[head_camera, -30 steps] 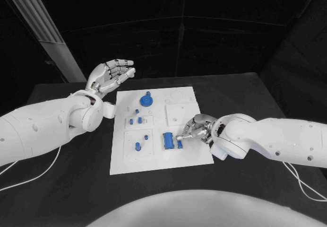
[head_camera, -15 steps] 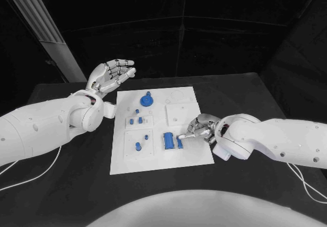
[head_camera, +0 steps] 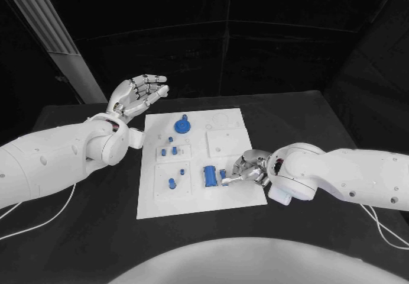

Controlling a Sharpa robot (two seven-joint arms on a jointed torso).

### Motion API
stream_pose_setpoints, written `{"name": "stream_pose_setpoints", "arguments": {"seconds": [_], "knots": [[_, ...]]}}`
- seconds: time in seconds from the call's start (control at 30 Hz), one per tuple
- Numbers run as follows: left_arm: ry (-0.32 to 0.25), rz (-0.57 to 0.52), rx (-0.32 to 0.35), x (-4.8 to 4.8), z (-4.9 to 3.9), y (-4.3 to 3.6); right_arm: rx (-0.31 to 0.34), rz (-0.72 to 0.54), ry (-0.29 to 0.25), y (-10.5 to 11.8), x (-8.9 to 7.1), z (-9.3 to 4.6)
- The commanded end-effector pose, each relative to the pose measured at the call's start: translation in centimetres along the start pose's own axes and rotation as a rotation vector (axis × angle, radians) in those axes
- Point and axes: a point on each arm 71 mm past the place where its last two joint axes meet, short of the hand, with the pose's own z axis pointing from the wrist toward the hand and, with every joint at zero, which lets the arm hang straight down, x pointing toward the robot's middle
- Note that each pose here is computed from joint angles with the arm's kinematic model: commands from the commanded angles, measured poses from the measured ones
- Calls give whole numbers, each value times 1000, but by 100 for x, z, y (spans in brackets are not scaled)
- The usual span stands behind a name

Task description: Assemble the parts on the task board

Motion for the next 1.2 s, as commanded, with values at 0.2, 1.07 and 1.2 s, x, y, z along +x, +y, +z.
{"name": "stream_pose_setpoints", "arguments": {"seconds": [0.2, 1.07, 1.2], "knots": [[5, -7, 156, 3, -6, -117, 36, -63, 59, 0, 43, 34], [6, -9, 155, 6, -6, -116, 39, -68, 18, 1, -6, 86], [6, -9, 155, 7, -7, -117, 41, -76, 15, 3, -13, 103]]}}
